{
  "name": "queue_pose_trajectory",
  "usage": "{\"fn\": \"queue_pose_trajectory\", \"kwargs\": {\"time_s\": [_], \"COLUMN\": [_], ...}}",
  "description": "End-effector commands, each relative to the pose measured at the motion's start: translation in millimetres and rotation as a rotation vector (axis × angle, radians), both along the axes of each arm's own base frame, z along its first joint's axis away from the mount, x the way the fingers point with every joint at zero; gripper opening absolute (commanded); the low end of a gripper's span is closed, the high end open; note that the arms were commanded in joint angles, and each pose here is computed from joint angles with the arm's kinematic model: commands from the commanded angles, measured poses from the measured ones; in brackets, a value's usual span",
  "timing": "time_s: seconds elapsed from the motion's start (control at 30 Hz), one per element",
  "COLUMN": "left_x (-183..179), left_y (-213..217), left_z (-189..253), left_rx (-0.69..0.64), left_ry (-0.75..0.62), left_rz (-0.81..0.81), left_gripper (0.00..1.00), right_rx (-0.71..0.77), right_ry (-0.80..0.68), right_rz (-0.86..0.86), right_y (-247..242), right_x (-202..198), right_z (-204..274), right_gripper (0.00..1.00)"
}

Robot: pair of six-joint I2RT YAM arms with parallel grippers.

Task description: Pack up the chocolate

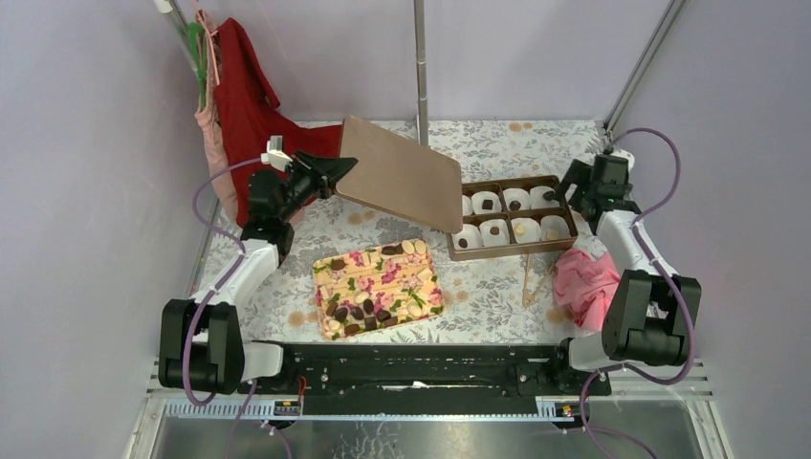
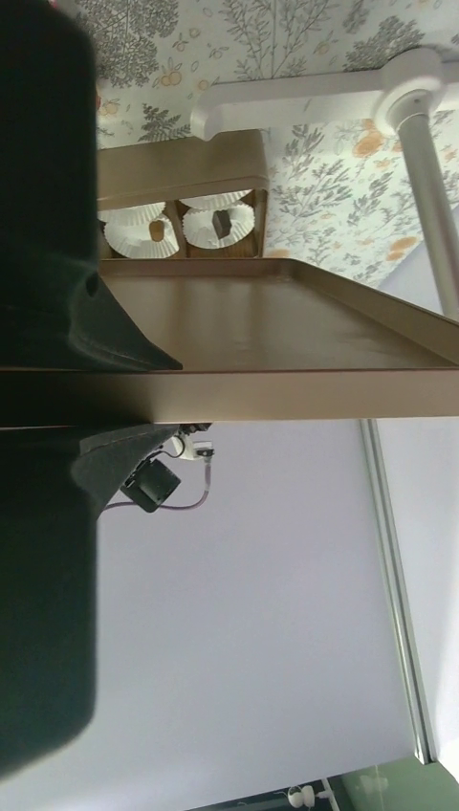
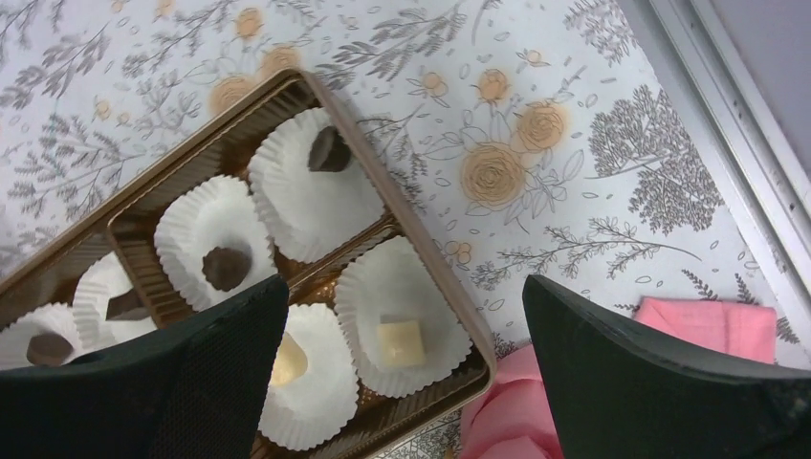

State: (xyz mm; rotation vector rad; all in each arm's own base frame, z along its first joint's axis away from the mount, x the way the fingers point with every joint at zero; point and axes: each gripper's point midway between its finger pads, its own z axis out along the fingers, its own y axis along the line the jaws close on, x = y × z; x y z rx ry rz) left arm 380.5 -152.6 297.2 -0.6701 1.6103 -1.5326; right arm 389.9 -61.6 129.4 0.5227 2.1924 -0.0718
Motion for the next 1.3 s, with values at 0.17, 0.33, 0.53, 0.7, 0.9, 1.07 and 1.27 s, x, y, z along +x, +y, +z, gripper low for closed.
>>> {"fn": "queue_pose_trajectory", "kwargs": {"time_s": [0.17,0.33,0.53,0.7,0.9,1.07,1.27], "left_x": [-4.2,-5.1,-8.4,-10.2,-12.9,-12.3,-7.2], "left_y": [-22.1,-32.7,-50.9,-60.9,-75.2,-94.4,-119.2], "left_z": [31.6,29.7,27.3,22.5,11.9,7.8,-5.2], "left_rx": [-0.025,-0.028,-0.034,-0.040,-0.053,-0.084,-0.113], "left_ry": [-0.140,-0.139,-0.137,-0.132,-0.127,-0.137,-0.131], "left_rz": [-0.031,-0.033,-0.052,-0.052,-0.051,-0.063,-0.066], "left_gripper": [0.00,0.00,0.00,0.00,0.00,0.00,0.00], "right_rx": [0.179,0.227,0.345,0.442,0.497,0.450,0.469], "right_ry": [0.002,0.033,0.055,0.052,0.020,-0.073,-0.143], "right_rz": [-0.047,-0.004,0.076,0.121,0.133,0.053,0.012], "right_y": [-1.3,11.8,39.1,60.7,73.4,58.8,54.8], "right_x": [3.4,-6.2,-17.4,-32.2,-50.6,-45.6,-34.5], "right_z": [-26.9,-41.5,-52.6,-52.9,-47.8,-31.1,-19.7], "right_gripper": [1.00,1.00,1.00,1.00,1.00,1.00,1.00]}}
